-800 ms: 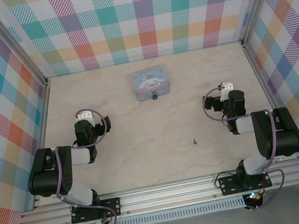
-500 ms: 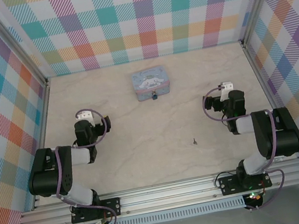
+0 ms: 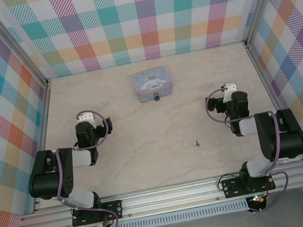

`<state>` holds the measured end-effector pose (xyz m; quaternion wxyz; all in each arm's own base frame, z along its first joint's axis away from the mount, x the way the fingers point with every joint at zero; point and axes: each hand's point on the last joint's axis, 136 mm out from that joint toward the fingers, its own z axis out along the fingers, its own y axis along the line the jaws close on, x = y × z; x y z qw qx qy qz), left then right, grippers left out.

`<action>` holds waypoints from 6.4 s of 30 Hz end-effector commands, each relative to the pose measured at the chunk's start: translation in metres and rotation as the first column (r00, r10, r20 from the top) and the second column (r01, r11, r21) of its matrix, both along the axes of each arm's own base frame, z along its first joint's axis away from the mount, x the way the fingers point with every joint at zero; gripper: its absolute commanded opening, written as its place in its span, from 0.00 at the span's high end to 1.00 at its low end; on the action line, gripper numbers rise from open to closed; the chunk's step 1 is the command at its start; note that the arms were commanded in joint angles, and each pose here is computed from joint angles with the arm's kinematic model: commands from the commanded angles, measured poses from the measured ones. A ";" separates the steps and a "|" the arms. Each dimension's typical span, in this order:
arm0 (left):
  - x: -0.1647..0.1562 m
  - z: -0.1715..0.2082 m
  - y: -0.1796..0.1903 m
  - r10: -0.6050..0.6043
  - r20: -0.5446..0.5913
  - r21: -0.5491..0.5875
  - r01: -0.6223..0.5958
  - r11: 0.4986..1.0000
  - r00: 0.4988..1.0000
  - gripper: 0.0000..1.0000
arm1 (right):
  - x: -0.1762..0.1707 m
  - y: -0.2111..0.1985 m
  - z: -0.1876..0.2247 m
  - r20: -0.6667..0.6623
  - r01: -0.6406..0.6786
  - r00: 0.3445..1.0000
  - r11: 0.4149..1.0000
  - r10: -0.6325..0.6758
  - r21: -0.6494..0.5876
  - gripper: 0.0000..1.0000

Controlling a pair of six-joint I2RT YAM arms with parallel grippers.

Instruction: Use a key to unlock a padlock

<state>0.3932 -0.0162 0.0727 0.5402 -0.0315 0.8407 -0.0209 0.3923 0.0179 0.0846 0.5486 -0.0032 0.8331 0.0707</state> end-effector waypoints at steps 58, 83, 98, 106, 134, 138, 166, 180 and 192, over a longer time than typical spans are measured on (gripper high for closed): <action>0.136 0.044 -0.245 -0.489 -0.246 -0.710 0.189 0.679 0.837 0.04 | 0.123 0.248 0.037 -0.168 -0.377 0.750 0.622 0.640 0.686 0.00; 0.041 0.045 -0.195 -0.411 -0.313 -0.582 0.169 0.795 0.856 0.01 | -0.038 0.258 0.046 -0.254 -0.379 0.724 0.676 0.642 0.632 0.00; 0.021 0.118 -0.151 -0.320 -0.110 -0.475 0.233 0.849 0.941 0.00 | -0.158 0.137 -0.019 -0.767 -0.042 0.602 0.968 0.223 0.248 0.23; 0.004 0.126 -0.142 -0.317 -0.081 -0.441 0.252 0.861 0.945 0.00 | -0.183 0.129 -0.048 -0.879 -0.016 0.443 0.982 0.175 0.187 0.41; 0.005 0.118 -0.131 -0.289 -0.095 -0.442 0.219 0.870 0.953 0.00 | -0.187 0.147 -0.070 -0.925 -0.032 0.359 0.992 0.122 0.118 0.70; 0.005 0.117 -0.130 -0.287 -0.095 -0.441 0.218 0.871 0.953 0.00 | -0.187 0.150 -0.072 -0.924 -0.025 0.363 0.993 0.119 0.118 0.78; -0.014 0.126 -0.166 -0.343 -0.128 -0.812 0.100 0.575 0.930 0.05 | -0.122 0.203 0.029 -0.645 -0.038 0.679 0.894 0.351 0.447 1.00; -0.018 0.118 -0.224 -0.414 -0.355 -0.930 -0.361 0.068 0.838 0.11 | -0.047 0.258 0.122 -0.252 -0.314 0.820 0.772 0.514 0.552 1.00; -0.022 0.121 -0.270 -0.533 -0.340 -0.842 -0.503 -0.194 0.775 0.27 | -0.035 0.305 0.132 -0.177 -0.415 0.772 0.695 0.610 0.587 1.00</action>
